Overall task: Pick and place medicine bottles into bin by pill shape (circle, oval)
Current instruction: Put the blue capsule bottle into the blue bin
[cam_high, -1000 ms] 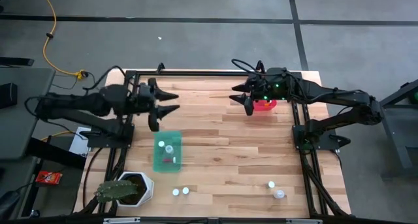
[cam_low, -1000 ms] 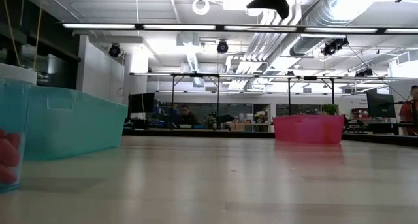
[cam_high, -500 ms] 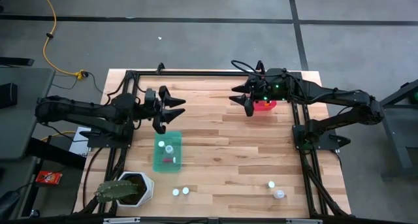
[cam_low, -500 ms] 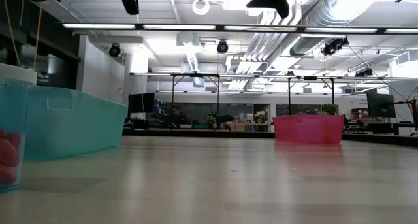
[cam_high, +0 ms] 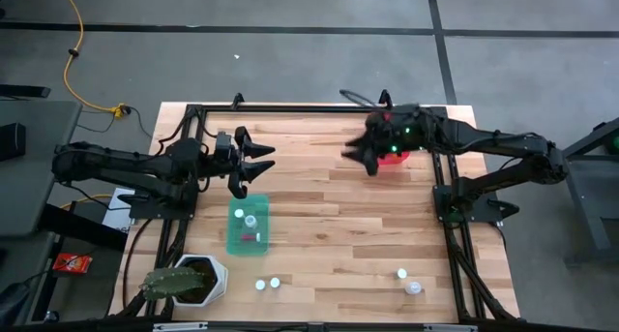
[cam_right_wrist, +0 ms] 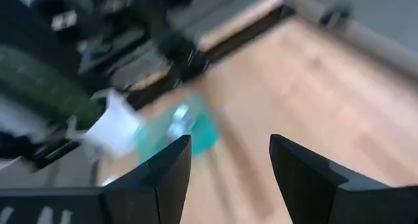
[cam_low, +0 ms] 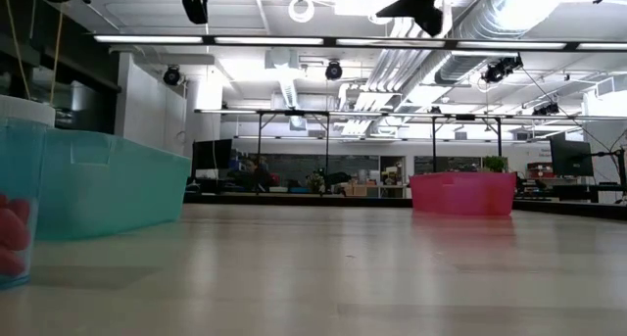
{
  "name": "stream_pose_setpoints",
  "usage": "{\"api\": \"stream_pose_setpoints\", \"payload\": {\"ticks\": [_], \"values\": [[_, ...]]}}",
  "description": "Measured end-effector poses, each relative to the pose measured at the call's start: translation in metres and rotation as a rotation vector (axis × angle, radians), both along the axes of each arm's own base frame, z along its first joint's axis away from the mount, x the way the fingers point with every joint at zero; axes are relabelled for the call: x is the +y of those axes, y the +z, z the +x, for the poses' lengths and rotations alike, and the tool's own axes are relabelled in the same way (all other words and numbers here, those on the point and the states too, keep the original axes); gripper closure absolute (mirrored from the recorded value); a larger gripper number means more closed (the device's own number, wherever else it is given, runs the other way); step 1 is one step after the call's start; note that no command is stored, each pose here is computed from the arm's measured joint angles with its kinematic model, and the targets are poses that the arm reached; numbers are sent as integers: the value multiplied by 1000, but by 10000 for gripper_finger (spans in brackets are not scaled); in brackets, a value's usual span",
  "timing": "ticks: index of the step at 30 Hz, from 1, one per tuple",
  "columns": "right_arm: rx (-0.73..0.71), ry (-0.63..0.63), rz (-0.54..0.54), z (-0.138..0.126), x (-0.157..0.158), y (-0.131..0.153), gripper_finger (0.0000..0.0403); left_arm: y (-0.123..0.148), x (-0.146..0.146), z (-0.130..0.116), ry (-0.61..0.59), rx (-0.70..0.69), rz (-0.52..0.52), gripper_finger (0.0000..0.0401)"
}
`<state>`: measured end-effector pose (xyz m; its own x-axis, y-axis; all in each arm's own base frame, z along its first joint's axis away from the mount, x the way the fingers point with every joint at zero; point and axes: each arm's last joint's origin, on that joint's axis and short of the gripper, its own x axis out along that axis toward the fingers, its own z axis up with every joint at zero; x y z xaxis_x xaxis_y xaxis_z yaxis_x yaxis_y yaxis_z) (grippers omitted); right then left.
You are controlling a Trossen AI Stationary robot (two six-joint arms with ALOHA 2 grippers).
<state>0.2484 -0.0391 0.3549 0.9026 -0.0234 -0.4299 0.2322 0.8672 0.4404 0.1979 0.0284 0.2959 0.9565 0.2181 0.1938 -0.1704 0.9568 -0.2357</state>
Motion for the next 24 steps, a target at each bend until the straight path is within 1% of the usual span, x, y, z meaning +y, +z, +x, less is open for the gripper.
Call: {"api": "stream_pose_setpoints", "payload": {"ticks": [2, 5, 9, 12, 16, 19, 22, 24], "values": [[86, 41, 66, -1, 15, -8, 202, 0, 0, 0, 1, 0, 0, 224], [267, 86, 179, -8, 43, -22, 202, 0, 0, 0, 12, 2, -3, 224], [514, 59, 349, -24, 85, -37, 202, -1, 2, 0, 29, 7, -6, 224], [671, 17, 444, -38, 118, -46, 202, -1, 2, 0, 30, 7, -6, 224], [838, -59, 543, -51, 159, -58, 203, -1, 2, 0, 30, 15, -7, 224], [920, -102, 601, -53, 186, -70, 203, -1, 2, 0, 30, 14, -7, 224], [1017, -145, 631, -50, 207, -86, 203, -1, 3, 0, 33, 14, -7, 224], [1071, -185, 621, -48, 216, -98, 203, -1, 3, 0, 33, 15, -6, 224]]}}
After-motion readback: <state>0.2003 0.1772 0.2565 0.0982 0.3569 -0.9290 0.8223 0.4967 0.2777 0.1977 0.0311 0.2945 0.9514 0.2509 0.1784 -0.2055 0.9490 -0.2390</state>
